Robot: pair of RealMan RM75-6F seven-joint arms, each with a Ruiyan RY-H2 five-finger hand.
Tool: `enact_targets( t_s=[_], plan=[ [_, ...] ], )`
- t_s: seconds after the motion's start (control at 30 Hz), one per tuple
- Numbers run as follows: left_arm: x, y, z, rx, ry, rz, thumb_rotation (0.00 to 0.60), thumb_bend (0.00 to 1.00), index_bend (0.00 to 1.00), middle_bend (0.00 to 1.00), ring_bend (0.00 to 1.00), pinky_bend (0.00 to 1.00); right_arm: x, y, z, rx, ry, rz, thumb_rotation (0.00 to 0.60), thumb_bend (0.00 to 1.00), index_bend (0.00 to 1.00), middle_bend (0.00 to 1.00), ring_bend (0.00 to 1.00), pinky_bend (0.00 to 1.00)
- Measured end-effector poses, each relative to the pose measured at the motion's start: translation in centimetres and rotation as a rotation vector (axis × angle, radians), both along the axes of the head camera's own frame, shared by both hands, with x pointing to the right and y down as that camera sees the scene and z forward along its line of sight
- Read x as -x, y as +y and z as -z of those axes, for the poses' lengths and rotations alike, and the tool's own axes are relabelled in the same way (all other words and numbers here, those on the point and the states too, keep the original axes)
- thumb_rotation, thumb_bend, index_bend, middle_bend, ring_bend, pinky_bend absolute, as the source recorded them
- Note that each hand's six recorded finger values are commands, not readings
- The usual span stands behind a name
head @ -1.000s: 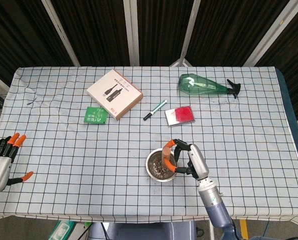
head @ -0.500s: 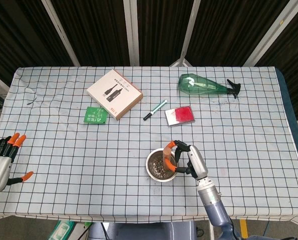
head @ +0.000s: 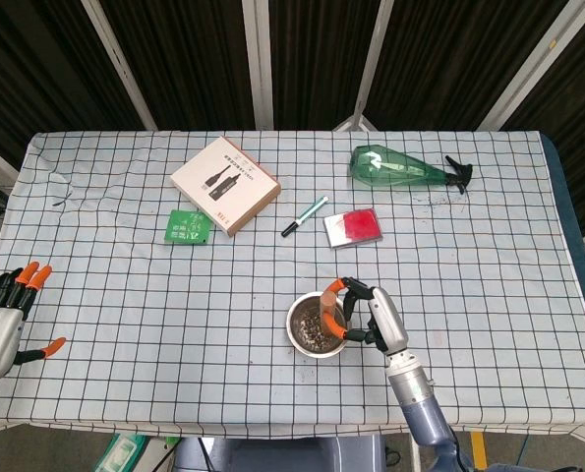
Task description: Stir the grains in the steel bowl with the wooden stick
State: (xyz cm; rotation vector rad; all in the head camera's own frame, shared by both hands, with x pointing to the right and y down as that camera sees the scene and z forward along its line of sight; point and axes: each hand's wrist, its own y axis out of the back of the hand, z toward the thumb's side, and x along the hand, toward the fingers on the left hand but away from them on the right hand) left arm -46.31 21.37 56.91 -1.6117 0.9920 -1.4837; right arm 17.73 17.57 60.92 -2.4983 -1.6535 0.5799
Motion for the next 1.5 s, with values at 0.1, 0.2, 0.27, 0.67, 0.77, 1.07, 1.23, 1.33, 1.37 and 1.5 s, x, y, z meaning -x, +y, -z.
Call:
enact_targets(
  t_s=[0.1,0.2,0.27,0.67,0.77,1.07,1.23,1.33,1.37,1.5],
  plan=[
    [0.0,0.0,0.0,0.0,0.0,0.0,0.6,0.07,0.0,0.0,0.0,0.0,0.0,-0.5,0.8,-0.022,-0.001,0.001,0.6,0.49,0.85,0.64,0.72,0.65],
    [0.0,0.0,0.0,0.0,0.0,0.0,0.6,0.07,0.0,0.0,0.0,0.0,-0.2,-1.2,1.8,-0.044,-0.004,-0.007,0.6,0.49,0.86,0.64,0.72,0.65],
    [-0.1,0.0,0.0,-0.001,0.001,0.0,0.6,0.07,0.0,0.0,0.0,0.0,-0.5,-1.8,2.4,-0.061,0.003,-0.013,0.6,0.49,0.86,0.64,0.72,0.65],
    [0.0,-0.1,0.1,-0.003,0.002,0.006,0.6,0.07,0.0,0.0,0.0,0.0,-5.5,-6.3,6.6,-0.184,0.128,-0.082,0.6,0.49,0.86,0.65,0.72,0.65],
    [0.0,-0.1,0.1,-0.003,0.001,0.007,0.6,0.07,0.0,0.0,0.0,0.0,-7.8,-7.2,7.1,-0.207,0.193,-0.104,0.6,0.49,0.86,0.65,0.72,0.65],
    [0.0,0.0,0.0,-0.004,-0.004,0.009,0.6,0.07,0.0,0.0,0.0,0.0,-14.7,-7.5,6.0,-0.228,0.439,-0.128,0.6,0.49,0.86,0.65,0.72,0.65],
    [0.0,0.1,0.0,-0.002,-0.006,0.011,0.6,0.07,0.0,0.0,0.0,0.0,-17.9,-7.0,5.2,-0.231,0.556,-0.135,0.6,0.49,0.86,0.65,0.72,0.65],
    [0.0,0.1,0.0,0.0,-0.006,0.011,0.6,0.07,0.0,0.0,0.0,0.0,-19.1,-6.8,4.8,-0.242,0.636,-0.122,0.6,0.49,0.86,0.65,0.72,0.65],
    [0.0,0.1,0.0,0.0,-0.005,0.013,0.6,0.07,0.0,0.0,0.0,0.0,-19.3,-6.7,4.7,-0.252,0.674,-0.109,0.6,0.49,0.86,0.65,0.73,0.65],
    [0.0,0.1,0.0,0.0,-0.004,0.014,0.6,0.07,0.0,0.0,0.0,0.0,-20.1,-6.3,4.1,-0.3,0.835,-0.044,0.6,0.49,0.86,0.65,0.73,0.65]
  ],
)
